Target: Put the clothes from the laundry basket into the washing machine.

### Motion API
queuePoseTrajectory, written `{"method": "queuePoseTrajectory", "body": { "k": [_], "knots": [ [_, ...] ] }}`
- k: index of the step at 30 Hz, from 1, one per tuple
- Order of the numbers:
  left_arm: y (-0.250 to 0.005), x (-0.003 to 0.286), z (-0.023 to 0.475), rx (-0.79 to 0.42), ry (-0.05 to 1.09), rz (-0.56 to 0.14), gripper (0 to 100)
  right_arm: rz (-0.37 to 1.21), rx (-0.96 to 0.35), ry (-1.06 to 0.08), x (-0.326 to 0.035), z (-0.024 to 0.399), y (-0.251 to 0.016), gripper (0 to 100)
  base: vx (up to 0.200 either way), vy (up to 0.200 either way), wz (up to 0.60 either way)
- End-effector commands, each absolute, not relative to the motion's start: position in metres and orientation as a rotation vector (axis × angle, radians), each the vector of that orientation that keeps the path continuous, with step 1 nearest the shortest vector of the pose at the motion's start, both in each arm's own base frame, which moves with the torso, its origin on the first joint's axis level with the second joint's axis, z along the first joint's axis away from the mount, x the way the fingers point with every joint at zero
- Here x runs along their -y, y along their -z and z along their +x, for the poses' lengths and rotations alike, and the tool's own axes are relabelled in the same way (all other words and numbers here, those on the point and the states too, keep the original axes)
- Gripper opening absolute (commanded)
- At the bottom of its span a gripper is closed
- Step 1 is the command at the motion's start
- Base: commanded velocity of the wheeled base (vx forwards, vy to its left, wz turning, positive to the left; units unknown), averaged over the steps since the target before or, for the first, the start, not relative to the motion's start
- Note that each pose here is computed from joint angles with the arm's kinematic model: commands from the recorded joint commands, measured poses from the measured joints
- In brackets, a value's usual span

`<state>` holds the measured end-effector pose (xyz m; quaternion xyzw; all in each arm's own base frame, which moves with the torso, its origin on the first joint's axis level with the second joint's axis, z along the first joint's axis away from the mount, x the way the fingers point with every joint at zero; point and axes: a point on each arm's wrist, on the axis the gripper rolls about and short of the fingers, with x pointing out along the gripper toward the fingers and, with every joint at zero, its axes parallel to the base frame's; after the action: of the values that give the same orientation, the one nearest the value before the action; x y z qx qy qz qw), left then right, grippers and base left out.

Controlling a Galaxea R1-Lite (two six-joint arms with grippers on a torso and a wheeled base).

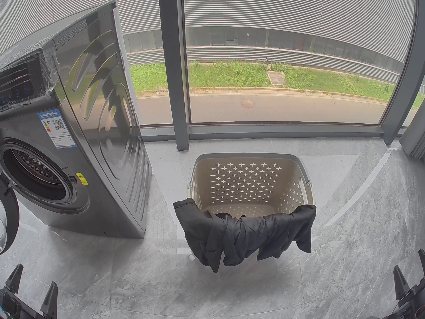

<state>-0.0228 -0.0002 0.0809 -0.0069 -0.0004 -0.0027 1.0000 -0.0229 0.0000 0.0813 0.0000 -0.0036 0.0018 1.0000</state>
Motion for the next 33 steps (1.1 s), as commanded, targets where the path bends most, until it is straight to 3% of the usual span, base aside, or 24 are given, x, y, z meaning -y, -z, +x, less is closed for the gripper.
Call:
{"method": "queuePoseTrajectory", "body": {
  "k": [1, 11, 23, 33],
  "knots": [
    [-0.0756, 0.0002, -0.0228, 0.001, 0.006, -0.014, 100, 0.0, 0.005, -0.005, 0.0, -0.0227, -0.0761, 100, 0.0, 0.0, 0.0],
    [-0.0757, 0.0002, -0.0227, 0.0, 0.005, -0.014, 100, 0.0, 0.005, -0.005, 0.0, -0.0227, -0.0761, 100, 0.0, 0.0, 0.0],
    [-0.0756, 0.0002, -0.0228, 0.002, 0.005, -0.011, 100, 0.0, 0.005, -0.005, 0.0, -0.0227, -0.0761, 100, 0.0, -0.2, 0.0],
    [-0.0756, 0.0002, -0.0228, 0.001, 0.006, -0.014, 100, 0.0, 0.003, -0.003, 0.0, -0.0226, -0.0762, 100, 0.0, 0.0, 0.0]
  ]
}}
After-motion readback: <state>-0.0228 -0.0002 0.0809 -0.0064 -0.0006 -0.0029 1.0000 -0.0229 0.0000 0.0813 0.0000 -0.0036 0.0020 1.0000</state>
